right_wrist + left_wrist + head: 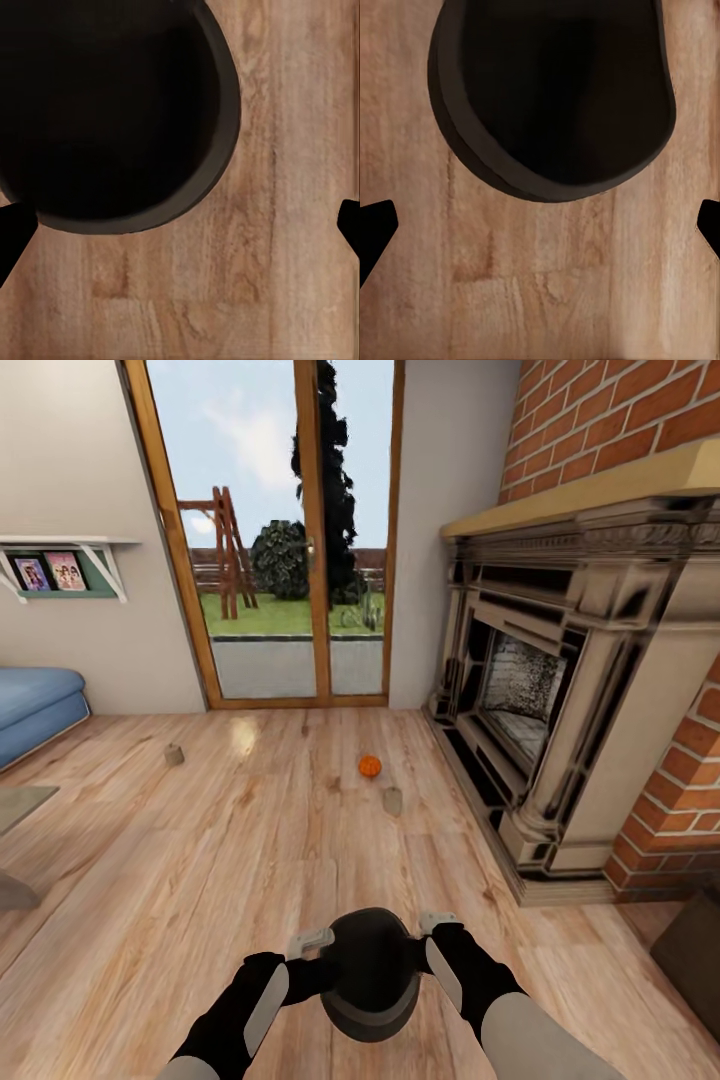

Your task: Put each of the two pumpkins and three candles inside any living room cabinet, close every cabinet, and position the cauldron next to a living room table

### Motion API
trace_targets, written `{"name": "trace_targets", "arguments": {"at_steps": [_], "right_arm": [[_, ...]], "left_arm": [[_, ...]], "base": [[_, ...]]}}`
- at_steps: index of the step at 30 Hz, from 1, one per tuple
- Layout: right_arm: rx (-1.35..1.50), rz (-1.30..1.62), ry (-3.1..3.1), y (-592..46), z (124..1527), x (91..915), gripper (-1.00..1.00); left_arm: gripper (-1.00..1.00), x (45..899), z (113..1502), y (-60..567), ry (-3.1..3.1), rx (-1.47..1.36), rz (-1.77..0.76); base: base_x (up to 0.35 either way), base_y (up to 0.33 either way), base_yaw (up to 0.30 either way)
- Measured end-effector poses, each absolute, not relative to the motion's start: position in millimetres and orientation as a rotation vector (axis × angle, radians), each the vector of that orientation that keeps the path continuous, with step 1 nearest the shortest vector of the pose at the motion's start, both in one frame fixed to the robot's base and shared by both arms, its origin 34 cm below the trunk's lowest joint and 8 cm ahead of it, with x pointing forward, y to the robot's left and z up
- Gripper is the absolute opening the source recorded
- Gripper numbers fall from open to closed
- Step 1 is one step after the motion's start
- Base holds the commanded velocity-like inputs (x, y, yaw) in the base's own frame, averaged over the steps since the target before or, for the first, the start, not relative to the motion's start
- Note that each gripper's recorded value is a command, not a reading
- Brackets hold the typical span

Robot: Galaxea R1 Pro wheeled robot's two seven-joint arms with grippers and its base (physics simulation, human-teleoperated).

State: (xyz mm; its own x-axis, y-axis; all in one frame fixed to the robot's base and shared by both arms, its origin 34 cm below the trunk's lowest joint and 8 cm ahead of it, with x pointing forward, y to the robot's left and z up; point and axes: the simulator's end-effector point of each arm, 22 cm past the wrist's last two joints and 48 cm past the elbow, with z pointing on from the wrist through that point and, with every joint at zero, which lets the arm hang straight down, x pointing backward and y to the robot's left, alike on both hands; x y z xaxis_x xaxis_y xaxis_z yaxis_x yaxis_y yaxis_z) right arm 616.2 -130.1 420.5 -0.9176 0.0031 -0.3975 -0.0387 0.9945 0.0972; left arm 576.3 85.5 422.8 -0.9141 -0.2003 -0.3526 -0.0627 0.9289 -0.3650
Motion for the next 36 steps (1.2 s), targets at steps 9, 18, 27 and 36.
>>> {"name": "trace_targets", "arguments": {"at_steps": [9,18,27,36], "right_arm": [[-0.025,0.144,2.729,-130,421,616,1.0],[-0.025,0.144,2.729,-130,421,617,1.0],[-0.025,0.144,2.729,-130,421,616,1.0],[-0.021,0.144,2.707,-130,403,616,1.0]], "left_arm": [[1.0,576,422,86,2.698,-0.191,-0.491],[1.0,577,422,86,2.694,-0.191,-0.488],[1.0,577,423,86,2.693,-0.192,-0.489],[1.0,572,403,87,2.695,-0.199,-0.491]], "base": [[0.051,-0.049,0.0],[0.038,-0.088,0.0],[0.001,-0.002,0.0],[0.0,0.0,0.0]]}}
